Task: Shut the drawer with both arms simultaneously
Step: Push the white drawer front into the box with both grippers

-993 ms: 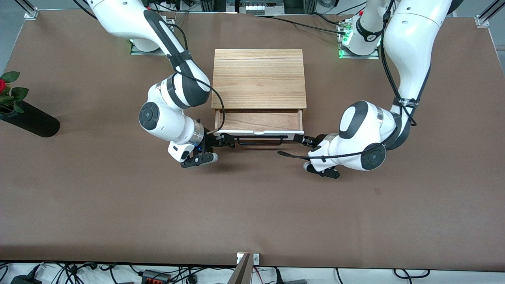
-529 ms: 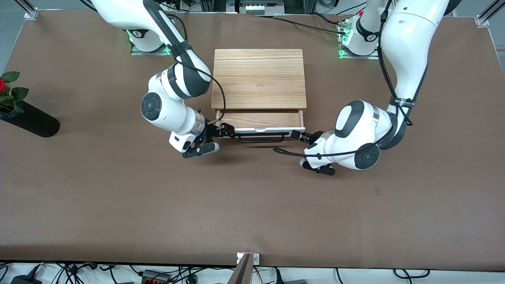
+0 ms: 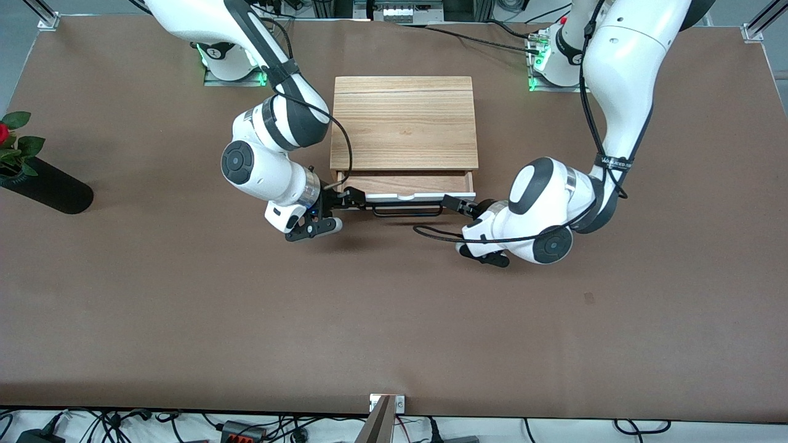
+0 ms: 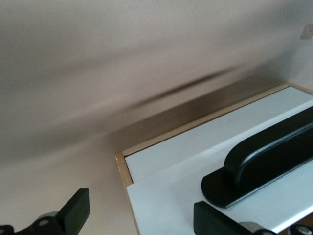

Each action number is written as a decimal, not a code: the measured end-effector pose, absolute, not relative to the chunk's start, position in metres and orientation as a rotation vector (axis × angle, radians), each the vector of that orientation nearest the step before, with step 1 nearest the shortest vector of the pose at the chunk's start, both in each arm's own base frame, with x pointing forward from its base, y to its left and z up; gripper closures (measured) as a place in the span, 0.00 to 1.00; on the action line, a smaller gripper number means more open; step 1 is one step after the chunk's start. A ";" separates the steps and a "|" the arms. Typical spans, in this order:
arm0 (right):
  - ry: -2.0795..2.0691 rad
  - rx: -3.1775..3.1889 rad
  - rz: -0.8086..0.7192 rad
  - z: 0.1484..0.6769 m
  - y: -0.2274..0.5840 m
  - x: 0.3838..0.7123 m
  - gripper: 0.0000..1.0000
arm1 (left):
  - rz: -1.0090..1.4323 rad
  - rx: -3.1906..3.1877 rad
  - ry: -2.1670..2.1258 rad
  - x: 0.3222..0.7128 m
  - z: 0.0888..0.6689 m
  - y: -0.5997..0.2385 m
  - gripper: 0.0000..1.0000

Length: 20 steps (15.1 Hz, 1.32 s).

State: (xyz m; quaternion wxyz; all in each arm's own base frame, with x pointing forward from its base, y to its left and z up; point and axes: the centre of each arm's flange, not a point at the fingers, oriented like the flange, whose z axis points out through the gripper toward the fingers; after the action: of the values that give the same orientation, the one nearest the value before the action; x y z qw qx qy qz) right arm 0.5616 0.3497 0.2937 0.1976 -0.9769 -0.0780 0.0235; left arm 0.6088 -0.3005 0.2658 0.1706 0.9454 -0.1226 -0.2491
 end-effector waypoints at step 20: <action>-0.182 -2.766 0.274 0.282 0.364 0.514 0.00 | -0.940 2.640 -0.382 0.589 0.262 -0.292 0.00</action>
State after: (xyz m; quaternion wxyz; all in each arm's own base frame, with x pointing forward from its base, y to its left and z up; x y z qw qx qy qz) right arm 0.5136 0.3636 0.2823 0.1772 -0.9773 -0.0643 0.0969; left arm 0.5886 -0.2915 0.2616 0.1558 0.9221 -0.1333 -0.3283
